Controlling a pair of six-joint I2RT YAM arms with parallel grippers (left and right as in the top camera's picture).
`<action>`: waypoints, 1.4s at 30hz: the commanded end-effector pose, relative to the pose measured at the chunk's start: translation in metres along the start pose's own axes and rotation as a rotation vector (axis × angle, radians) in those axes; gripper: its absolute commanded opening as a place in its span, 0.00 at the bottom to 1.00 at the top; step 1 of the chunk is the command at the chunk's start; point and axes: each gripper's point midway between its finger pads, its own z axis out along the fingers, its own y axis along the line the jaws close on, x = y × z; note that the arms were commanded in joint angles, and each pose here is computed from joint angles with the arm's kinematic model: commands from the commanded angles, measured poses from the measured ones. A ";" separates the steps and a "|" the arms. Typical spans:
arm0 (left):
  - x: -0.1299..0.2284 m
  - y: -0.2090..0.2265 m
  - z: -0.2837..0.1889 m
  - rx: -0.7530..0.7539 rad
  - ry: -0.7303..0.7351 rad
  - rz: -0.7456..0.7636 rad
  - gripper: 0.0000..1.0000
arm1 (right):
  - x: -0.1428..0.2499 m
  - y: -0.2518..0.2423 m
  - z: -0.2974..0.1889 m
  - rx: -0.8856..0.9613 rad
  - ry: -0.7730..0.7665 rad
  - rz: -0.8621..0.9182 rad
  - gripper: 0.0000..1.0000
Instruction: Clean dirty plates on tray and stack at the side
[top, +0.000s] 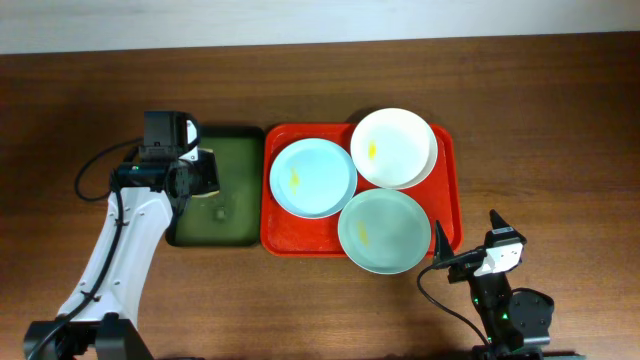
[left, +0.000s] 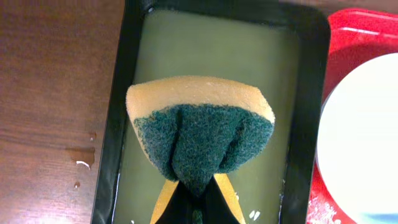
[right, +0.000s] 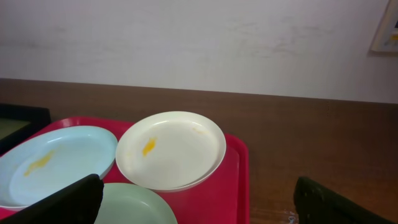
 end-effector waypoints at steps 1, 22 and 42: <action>-0.003 -0.003 0.003 0.016 -0.011 0.003 0.00 | 0.004 0.004 0.000 -0.019 0.009 0.001 0.99; 0.009 -0.010 0.003 0.065 0.041 0.003 0.00 | 0.004 0.004 0.000 -0.019 0.009 0.001 0.99; 0.009 -0.010 0.003 0.065 0.041 0.003 0.00 | 0.004 0.004 0.000 -0.019 0.009 0.001 0.98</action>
